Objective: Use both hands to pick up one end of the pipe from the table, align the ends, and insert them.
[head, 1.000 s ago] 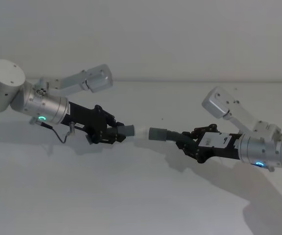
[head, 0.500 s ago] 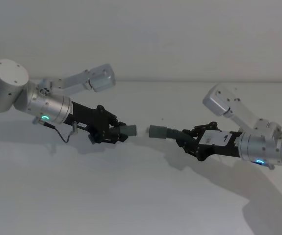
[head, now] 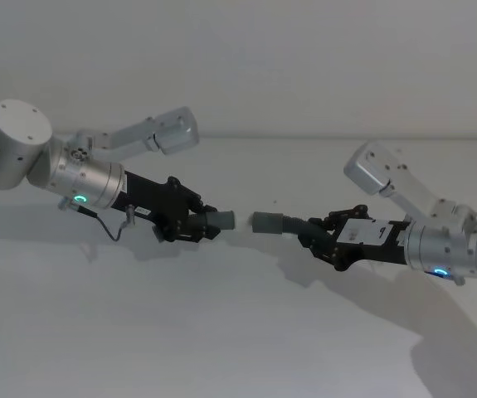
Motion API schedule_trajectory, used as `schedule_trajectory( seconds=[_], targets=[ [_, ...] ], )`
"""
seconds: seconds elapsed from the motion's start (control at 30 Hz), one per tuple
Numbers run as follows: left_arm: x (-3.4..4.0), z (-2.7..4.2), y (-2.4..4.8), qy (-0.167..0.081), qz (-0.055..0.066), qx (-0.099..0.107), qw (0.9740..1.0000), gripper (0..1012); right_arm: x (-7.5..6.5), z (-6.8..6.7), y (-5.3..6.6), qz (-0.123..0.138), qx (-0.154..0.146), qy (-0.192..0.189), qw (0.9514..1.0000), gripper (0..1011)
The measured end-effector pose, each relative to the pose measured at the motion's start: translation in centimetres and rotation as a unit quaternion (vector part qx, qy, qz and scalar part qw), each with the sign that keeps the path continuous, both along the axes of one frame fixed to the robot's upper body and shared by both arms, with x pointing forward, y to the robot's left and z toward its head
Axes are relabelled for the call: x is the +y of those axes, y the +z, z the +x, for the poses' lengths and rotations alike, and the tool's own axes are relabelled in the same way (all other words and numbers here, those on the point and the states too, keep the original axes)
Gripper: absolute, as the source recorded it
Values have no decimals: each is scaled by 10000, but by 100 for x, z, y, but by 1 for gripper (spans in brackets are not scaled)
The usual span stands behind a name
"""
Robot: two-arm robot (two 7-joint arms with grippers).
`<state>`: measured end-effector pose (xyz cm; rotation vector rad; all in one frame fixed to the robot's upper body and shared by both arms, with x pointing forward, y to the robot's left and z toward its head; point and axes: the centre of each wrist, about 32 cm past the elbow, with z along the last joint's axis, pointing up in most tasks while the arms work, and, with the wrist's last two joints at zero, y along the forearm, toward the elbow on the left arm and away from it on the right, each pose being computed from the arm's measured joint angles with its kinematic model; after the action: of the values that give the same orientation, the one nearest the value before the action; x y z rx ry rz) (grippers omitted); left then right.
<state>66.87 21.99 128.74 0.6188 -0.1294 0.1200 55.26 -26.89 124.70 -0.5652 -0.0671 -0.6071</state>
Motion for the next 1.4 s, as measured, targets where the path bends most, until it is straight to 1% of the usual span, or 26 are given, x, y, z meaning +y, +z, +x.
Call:
schedule_trajectory(
  seconds=[0.37,0.5,1.03,1.4],
  targets=[
    [-6,-24,18,14,-1,-5,10000,366,-4,23,-6,-13,6,-24,10000,305],
    [4,-35,17,34,0,5,10000,366,0,30,-8,-18,12,-31,10000,305],
    [48,-60,-7,81,9,30,10000,366,30,47,-16,-25,29,-57,10000,305],
    [75,-63,-27,97,-38,52,9999,366,57,53,-19,-24,30,-42,10000,305]
  ],
)
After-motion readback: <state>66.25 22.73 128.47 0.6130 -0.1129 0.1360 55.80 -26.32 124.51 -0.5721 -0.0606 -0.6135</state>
